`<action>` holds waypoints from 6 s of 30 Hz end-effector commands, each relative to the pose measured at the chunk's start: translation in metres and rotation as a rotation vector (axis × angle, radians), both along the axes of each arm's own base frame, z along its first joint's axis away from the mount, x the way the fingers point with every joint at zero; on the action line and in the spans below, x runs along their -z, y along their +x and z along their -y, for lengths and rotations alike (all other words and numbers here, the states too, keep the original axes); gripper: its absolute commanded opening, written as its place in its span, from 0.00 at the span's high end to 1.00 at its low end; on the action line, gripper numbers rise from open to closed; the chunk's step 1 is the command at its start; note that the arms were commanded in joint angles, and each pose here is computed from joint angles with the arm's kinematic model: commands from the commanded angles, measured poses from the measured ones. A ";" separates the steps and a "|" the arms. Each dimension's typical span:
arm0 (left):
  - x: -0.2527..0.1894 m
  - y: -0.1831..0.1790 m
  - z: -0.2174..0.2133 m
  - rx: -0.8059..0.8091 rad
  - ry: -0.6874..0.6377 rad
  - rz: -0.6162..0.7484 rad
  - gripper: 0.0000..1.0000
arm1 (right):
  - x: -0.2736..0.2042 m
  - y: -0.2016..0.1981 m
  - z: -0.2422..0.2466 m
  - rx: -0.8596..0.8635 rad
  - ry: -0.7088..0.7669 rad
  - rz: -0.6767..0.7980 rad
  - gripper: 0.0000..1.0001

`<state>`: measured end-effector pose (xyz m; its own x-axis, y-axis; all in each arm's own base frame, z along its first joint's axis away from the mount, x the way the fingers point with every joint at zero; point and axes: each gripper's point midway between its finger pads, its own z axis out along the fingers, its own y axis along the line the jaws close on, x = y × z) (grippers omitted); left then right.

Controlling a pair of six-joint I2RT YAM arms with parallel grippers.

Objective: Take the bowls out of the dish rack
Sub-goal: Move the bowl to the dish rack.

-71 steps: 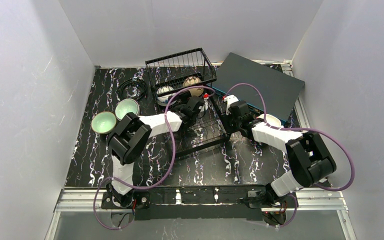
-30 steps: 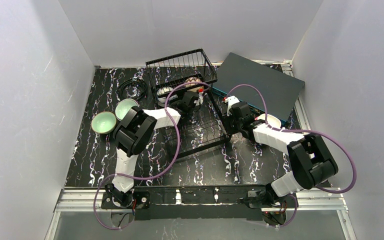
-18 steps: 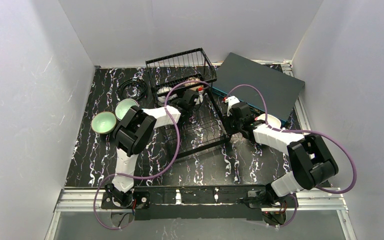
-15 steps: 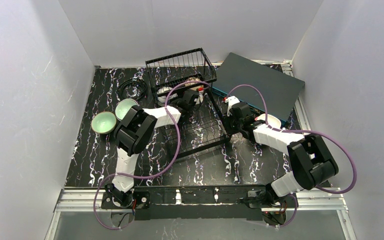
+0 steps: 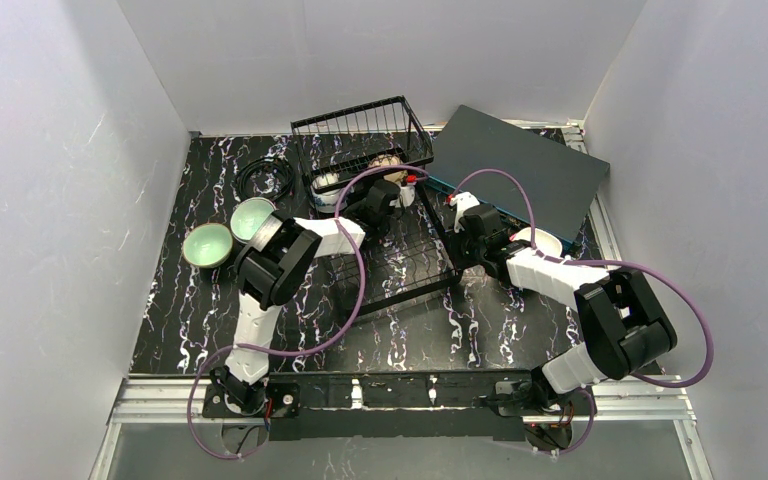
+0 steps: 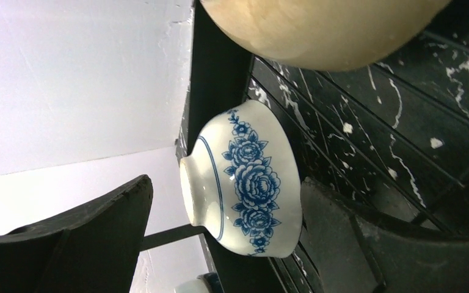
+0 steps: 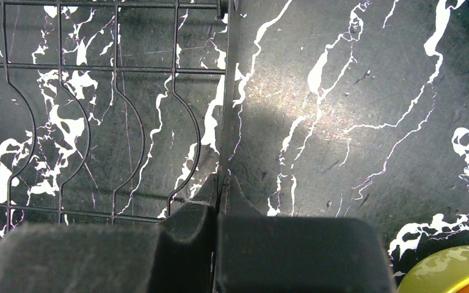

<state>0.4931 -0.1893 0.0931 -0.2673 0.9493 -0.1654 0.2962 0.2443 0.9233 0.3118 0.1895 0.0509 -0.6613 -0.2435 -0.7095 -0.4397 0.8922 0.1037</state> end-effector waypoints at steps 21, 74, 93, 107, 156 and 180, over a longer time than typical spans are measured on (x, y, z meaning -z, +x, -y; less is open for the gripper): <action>-0.007 -0.025 -0.036 -0.192 -0.100 -0.113 0.12 | -0.011 -0.015 -0.019 -0.096 0.095 -0.018 0.99; -0.010 -0.027 -0.043 -0.157 -0.117 -0.128 0.24 | -0.007 -0.017 -0.019 -0.100 0.100 -0.019 0.99; 0.036 -0.022 -0.053 -0.155 -0.106 -0.233 0.35 | -0.007 -0.018 -0.023 -0.121 0.111 -0.026 0.99; 0.001 -0.018 -0.051 -0.140 -0.078 -0.153 0.29 | -0.006 -0.018 -0.024 -0.124 0.113 -0.027 0.99; -0.027 -0.015 -0.034 -0.092 -0.049 0.049 0.25 | -0.008 -0.020 -0.026 -0.137 0.128 -0.022 0.99; 0.003 -0.013 -0.034 -0.077 -0.032 -0.068 0.19 | -0.007 -0.023 -0.029 -0.155 0.138 -0.036 0.99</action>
<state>0.4787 -0.1534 0.0848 -0.3422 0.9297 -0.1363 0.3201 0.2517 0.9133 0.3099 0.1931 0.0513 -0.6523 -0.2364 -0.7202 -0.4584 0.8797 0.1265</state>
